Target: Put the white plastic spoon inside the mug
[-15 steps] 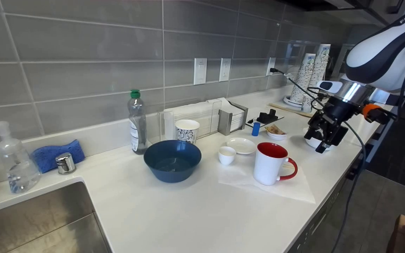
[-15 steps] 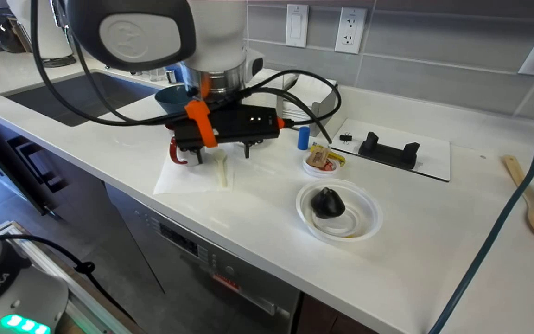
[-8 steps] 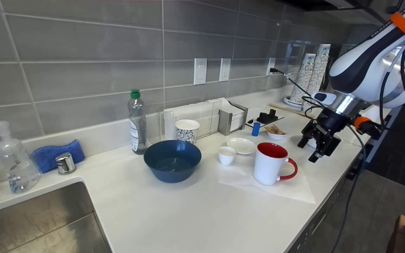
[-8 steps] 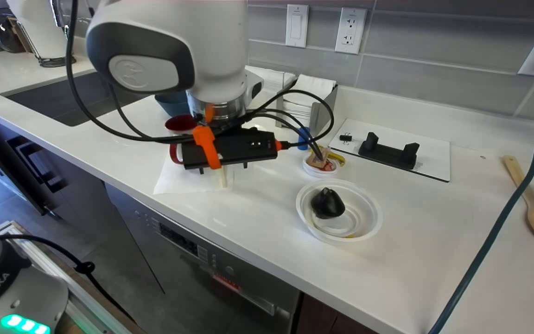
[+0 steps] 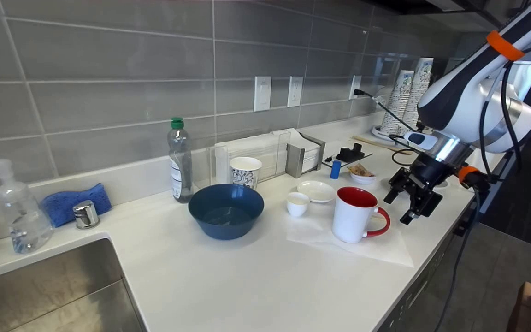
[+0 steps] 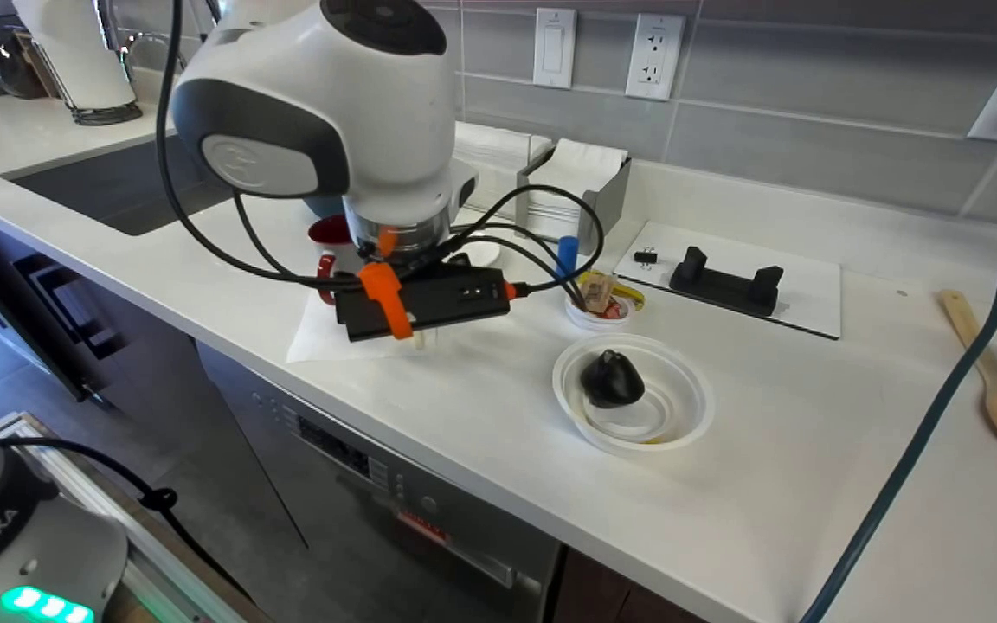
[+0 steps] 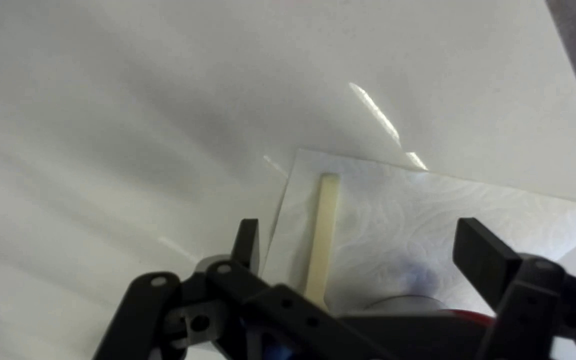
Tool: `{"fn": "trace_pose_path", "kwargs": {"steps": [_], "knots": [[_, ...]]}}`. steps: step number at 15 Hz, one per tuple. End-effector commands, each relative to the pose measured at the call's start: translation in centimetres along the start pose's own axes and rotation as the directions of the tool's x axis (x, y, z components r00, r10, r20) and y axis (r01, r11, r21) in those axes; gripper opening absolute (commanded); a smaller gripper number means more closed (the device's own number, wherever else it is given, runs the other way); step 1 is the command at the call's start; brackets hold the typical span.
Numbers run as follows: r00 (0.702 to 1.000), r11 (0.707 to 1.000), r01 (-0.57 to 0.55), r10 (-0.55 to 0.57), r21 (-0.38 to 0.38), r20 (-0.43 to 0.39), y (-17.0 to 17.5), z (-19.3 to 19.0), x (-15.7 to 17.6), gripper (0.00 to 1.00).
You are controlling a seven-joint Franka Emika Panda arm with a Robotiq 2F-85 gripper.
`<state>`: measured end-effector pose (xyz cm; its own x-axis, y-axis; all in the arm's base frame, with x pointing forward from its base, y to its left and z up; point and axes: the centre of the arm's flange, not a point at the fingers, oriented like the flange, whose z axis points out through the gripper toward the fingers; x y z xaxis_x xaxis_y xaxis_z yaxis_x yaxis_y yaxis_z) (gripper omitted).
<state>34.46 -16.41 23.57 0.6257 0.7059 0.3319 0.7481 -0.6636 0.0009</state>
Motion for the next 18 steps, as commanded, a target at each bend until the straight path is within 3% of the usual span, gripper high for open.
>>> {"fn": "trace_pose_path", "kwargs": {"steps": [1, 3, 4, 5, 6, 7, 8, 9, 11, 13, 18], "knots": [[0.999, 0.998, 0.04, -0.041, -0.038, -0.027, -1.0, 2.0, -0.7, 0.72], [0.998, 0.998, 0.051, -0.052, -0.043, -0.038, -1.1, 2.2, -0.6, 0.69], [0.997, 0.998, 0.052, -0.054, -0.041, -0.046, -1.2, 2.3, -0.6, 0.61], [0.997, 0.998, 0.056, -0.058, -0.043, -0.054, -1.2, 2.4, -0.5, 0.65], [0.996, 0.997, 0.057, -0.06, -0.044, -0.061, -1.2, 2.5, -0.4, 0.54], [0.996, 0.997, 0.059, -0.063, -0.047, -0.068, -1.2, 2.5, -0.3, 0.5], [0.995, 0.997, 0.06, -0.063, -0.043, -0.072, -1.3, 2.6, -0.2, 0.37], [0.995, 0.997, 0.066, -0.07, -0.051, -0.078, -1.3, 2.7, -0.1, 0.32], [0.993, 0.996, 0.068, -0.073, -0.055, -0.089, -1.3, 2.8, 0.2, 0.28], [0.992, 0.996, 0.069, -0.075, -0.062, -0.097, -1.2, 2.9, 0.4, 0.35], [0.99, 0.994, 0.076, -0.085, -0.082, -0.115, -0.9, 2.9, 0.7, 0.38]]}}
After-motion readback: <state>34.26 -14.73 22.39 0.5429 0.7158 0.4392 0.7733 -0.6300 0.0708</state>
